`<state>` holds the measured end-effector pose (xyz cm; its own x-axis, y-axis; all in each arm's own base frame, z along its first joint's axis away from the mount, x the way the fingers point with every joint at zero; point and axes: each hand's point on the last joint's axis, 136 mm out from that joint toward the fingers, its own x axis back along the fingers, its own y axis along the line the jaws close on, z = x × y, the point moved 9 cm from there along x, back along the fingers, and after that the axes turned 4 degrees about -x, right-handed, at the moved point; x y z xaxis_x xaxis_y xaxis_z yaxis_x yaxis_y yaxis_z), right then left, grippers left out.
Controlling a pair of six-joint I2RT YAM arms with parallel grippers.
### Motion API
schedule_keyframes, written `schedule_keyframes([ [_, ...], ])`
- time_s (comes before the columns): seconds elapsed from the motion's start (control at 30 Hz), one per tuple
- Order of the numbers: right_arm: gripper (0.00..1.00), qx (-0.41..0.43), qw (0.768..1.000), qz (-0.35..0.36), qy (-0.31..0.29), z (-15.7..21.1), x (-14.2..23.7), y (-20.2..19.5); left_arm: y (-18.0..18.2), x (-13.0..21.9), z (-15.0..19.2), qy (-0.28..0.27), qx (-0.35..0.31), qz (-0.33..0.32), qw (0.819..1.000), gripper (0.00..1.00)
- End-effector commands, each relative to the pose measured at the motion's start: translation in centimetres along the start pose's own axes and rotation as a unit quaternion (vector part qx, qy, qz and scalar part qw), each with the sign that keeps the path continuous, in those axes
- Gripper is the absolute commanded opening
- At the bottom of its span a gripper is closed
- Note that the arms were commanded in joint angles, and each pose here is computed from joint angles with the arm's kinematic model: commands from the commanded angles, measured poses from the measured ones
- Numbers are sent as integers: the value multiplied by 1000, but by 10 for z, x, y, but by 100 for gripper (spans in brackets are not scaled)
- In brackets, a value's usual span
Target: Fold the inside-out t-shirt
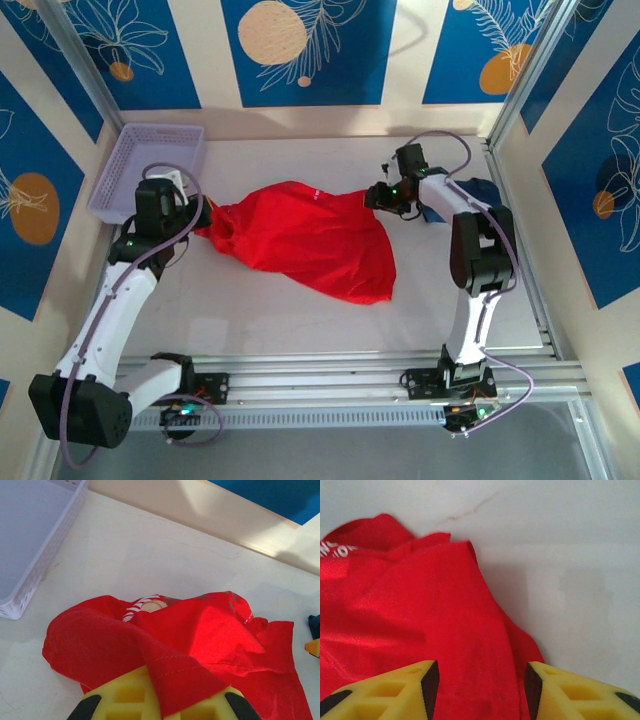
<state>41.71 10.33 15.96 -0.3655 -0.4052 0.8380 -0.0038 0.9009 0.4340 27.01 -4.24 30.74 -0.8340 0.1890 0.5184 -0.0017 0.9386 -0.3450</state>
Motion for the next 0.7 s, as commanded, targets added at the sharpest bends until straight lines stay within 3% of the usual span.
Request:
schedule_keyframes([
  [0.0, 52, 4, 1000, 10, 1, 12, 5, -5, 0, -1, -2, -6, -7, 11, 1000, 0],
  [0.23, 54, -20, 999, -10, 34, 31, -13, -14, 0, 0, -2, -7, -6, 12, 1000, 0],
  [0.67, 56, -45, 997, -43, 47, 25, -36, -15, 1, 2, -1, -7, -9, 11, 1000, 0],
])
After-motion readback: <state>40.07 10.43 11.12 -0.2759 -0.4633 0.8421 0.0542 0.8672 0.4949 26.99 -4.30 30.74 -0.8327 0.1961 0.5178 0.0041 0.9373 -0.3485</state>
